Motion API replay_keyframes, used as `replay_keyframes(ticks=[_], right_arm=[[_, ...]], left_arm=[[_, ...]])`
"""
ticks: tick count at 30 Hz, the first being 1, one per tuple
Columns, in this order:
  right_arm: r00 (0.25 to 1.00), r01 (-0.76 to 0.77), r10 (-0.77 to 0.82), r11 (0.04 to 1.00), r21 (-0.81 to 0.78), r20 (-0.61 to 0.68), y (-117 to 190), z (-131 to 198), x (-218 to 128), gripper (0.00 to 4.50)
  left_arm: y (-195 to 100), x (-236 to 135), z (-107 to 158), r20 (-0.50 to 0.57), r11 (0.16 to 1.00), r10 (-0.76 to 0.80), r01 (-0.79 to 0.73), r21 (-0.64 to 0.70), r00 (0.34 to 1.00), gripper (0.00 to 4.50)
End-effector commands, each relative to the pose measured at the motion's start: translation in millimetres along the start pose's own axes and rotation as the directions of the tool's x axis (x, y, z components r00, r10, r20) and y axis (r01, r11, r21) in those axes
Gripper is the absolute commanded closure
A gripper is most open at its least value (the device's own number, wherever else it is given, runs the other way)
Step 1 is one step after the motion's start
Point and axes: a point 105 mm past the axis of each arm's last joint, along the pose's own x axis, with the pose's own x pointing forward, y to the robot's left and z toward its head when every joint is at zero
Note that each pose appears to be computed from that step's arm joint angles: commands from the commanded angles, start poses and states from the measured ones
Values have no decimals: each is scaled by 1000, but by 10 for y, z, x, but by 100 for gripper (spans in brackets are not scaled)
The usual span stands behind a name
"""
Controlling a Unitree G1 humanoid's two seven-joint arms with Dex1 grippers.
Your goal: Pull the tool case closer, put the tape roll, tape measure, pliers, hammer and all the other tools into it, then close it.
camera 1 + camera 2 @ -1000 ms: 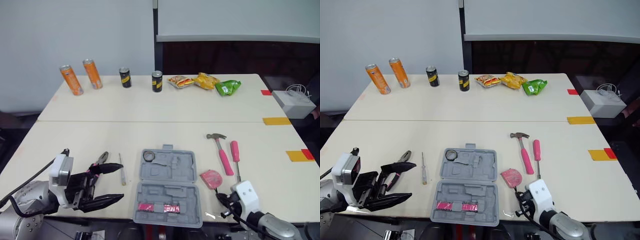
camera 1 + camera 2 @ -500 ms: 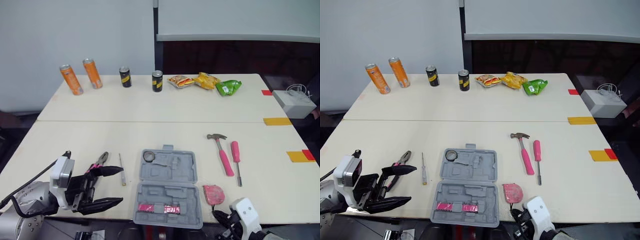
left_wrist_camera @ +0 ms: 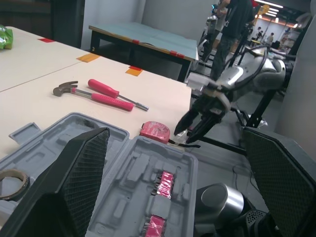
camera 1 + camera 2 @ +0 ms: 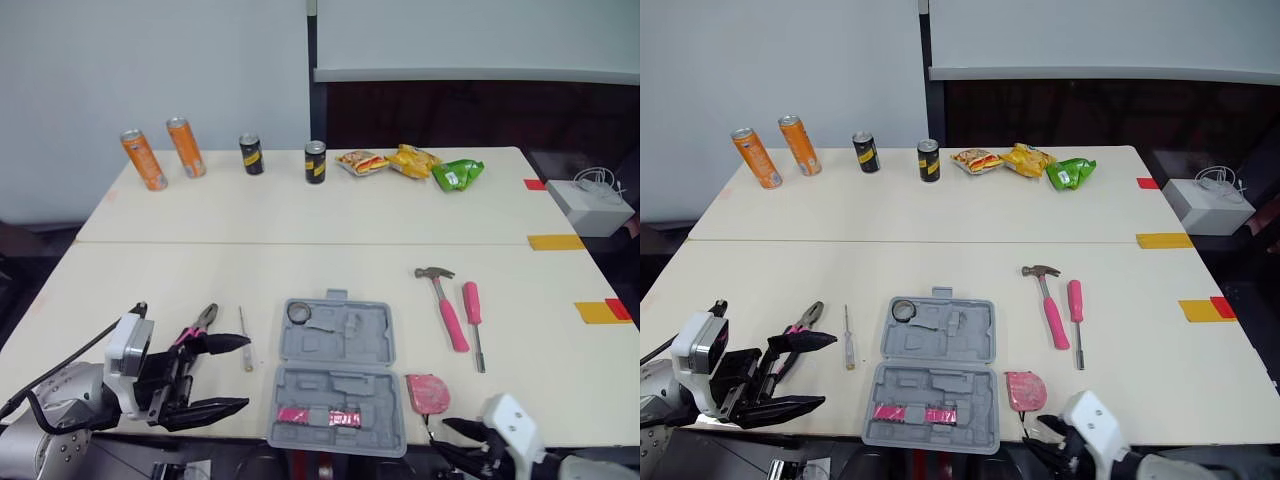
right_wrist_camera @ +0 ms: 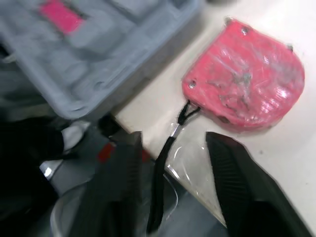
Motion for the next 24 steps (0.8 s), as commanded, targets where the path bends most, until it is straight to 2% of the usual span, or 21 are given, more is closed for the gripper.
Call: replay_keyframes(ticks=[1, 4, 9, 12, 17, 24], right_arm=[[992, -114, 122, 977, -179, 33, 28, 326, -129, 102], [984, -171, 179, 936, -309, -2, -86, 507, -101, 2], [962, -274, 245, 859, -432, -121, -242, 517, 67, 2], [954, -297, 234, 827, -477, -189, -417, 516, 178, 2], [951, -300, 216, 816, -494, -221, -606, 572, 340, 2], [933, -352, 254, 796, -492, -256, -602, 563, 420, 2]], left_arm=[[-24, 19, 42, -15, 999, -33, 33, 35, 999, 0], [-1, 44, 49, -15, 999, -33, 33, 38, 999, 0], [-7, 99, 62, -10, 998, -39, 39, 41, 999, 0], [-27, 96, 70, -10, 998, -42, 42, 42, 999, 0], [-53, 72, 67, -13, 998, -38, 38, 42, 999, 0], [-88, 19, 44, -18, 999, -24, 25, 44, 1000, 0]])
